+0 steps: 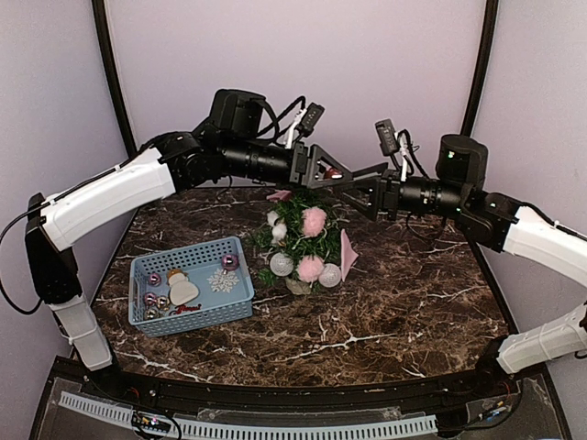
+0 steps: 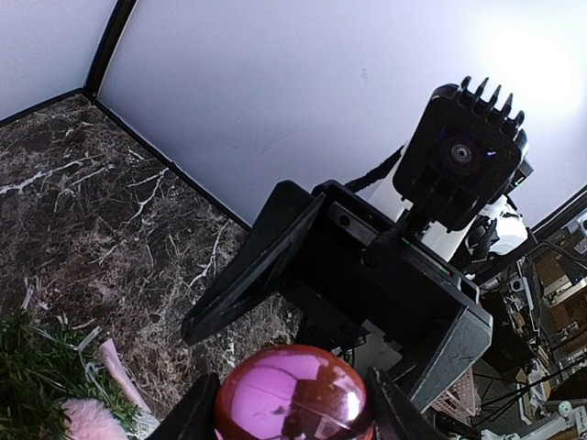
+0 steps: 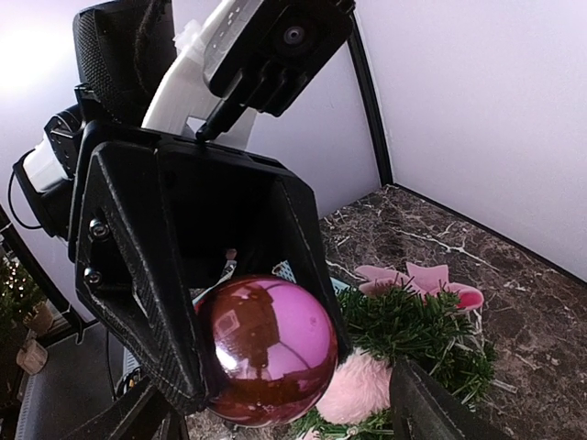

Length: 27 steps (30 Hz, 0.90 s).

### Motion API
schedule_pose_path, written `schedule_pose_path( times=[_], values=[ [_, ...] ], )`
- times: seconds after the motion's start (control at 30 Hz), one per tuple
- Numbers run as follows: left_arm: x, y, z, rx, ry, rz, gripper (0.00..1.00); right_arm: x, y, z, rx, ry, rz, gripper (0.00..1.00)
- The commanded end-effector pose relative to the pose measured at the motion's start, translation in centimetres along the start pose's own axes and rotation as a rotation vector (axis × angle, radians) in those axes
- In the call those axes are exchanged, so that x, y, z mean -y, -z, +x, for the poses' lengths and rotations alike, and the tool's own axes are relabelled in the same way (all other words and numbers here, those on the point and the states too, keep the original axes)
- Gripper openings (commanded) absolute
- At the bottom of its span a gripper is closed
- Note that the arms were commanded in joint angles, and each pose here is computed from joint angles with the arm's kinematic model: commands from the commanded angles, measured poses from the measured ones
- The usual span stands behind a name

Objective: Decorate the small christmas tree
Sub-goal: Place the ornament bell in the bin.

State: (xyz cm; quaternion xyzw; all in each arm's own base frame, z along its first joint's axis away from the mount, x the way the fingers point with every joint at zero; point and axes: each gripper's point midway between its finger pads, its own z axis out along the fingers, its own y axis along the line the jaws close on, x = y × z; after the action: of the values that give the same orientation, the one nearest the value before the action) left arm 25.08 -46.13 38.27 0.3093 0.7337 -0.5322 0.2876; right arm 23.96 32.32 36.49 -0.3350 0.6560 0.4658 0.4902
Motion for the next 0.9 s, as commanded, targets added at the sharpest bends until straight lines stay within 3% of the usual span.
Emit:
schedule_pose_path(
  times=[0.0,0.1,0.3,0.5,0.7,0.87],
  values=[
    [0.8,1.6,0.1,-0.013,0.036,-0.034,0.43,-0.1,0.1,-2.0,0.060,0.059,0.018,0.79],
    [-2.3,4.0,0.9,0.010,0.071,-0.210,0.43,-0.1,0.5,-2.3,0.083,0.063,0.033,0.81],
    [-7.4,12.1,5.0,0.033,0.235,-0.387,0.42,-0.1,1.4,-2.6,0.097,0.063,0.070,0.82],
    [-11.7,19.2,11.4,-0.052,0.305,-0.623,0.43,0.3,1.6,-2.1,0.091,0.044,0.099,0.81],
    [-17.4,21.0,17.8,-0.241,0.327,-0.794,0.43,0.4,1.4,-1.7,0.090,0.013,0.101,0.81],
    [-20.7,20.5,20.5,-0.377,0.326,-0.870,0.43,0.3,1.6,-1.6,0.089,0.009,0.112,0.80]
  ],
)
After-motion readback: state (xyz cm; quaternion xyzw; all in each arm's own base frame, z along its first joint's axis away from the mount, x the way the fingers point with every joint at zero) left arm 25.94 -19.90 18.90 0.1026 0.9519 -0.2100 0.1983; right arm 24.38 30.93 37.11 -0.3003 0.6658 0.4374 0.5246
